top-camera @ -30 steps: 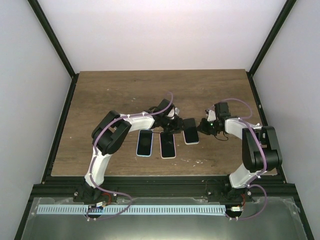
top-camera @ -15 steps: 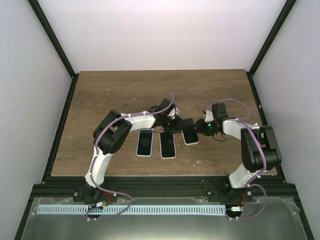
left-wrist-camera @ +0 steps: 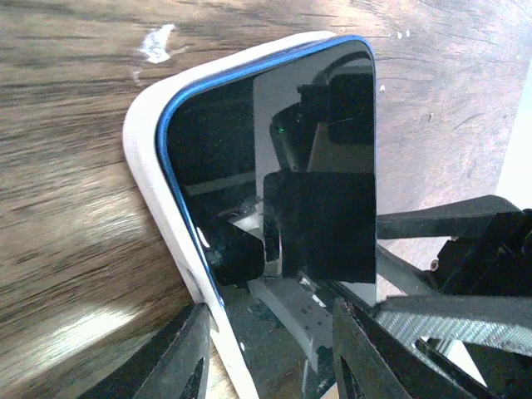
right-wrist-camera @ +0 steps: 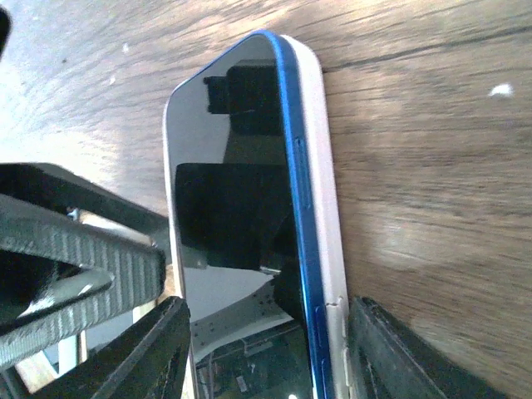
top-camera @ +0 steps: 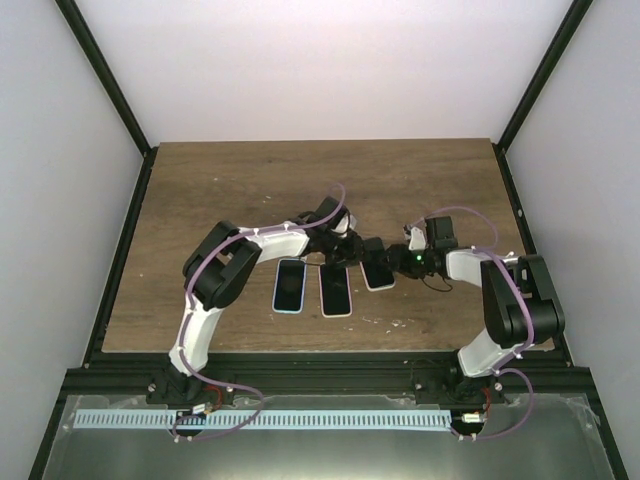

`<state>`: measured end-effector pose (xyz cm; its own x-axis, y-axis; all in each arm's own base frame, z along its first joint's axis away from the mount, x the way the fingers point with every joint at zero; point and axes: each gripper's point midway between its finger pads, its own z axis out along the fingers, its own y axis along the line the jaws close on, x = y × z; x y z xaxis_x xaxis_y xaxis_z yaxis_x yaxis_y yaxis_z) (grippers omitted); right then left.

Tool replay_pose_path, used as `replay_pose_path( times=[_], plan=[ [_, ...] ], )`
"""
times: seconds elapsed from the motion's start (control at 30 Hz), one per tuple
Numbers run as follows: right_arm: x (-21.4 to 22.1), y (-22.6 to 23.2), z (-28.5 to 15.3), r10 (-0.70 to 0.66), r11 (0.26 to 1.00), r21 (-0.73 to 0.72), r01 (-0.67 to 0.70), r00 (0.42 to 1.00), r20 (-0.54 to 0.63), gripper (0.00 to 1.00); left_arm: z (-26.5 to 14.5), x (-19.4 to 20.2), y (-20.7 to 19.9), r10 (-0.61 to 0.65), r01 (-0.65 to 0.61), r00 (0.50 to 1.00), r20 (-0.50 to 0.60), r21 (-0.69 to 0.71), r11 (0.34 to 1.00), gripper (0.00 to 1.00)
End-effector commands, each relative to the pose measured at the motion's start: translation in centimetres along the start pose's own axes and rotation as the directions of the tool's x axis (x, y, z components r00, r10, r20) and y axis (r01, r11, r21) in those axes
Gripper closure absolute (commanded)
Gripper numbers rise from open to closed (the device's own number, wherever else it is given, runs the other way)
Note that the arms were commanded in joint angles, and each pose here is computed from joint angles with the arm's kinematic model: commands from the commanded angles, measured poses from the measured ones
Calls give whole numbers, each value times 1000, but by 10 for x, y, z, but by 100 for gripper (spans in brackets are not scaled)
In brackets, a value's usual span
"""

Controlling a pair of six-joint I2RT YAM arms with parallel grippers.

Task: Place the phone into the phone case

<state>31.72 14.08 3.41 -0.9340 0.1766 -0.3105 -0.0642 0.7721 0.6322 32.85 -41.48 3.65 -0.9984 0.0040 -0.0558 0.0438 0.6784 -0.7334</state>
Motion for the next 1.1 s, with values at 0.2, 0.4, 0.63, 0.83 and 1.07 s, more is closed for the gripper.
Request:
replay_pose_path(
  times=[0.2,0.4,0.63,0.83,1.07],
  plan=[
    [26,24,8,81,973,-211,-95,994,-76,46,-3,6,6,-10,10,1000,5,7,1000,57],
    [26,38,1,135,944,-294,-146,989,-59,41,-3,11,13,-18,18,1000,-1,2,1000,66],
    [16,50,-4,217,904,-370,-212,976,-31,40,-7,18,10,-12,12,1000,-3,16,1000,75],
    [8,62,-8,229,885,-414,-211,974,-6,38,-7,23,4,-16,18,999,-32,51,999,76],
    [-3,75,-21,235,869,-456,-192,971,39,38,-5,28,10,-13,14,999,-47,28,1000,75]
  ],
)
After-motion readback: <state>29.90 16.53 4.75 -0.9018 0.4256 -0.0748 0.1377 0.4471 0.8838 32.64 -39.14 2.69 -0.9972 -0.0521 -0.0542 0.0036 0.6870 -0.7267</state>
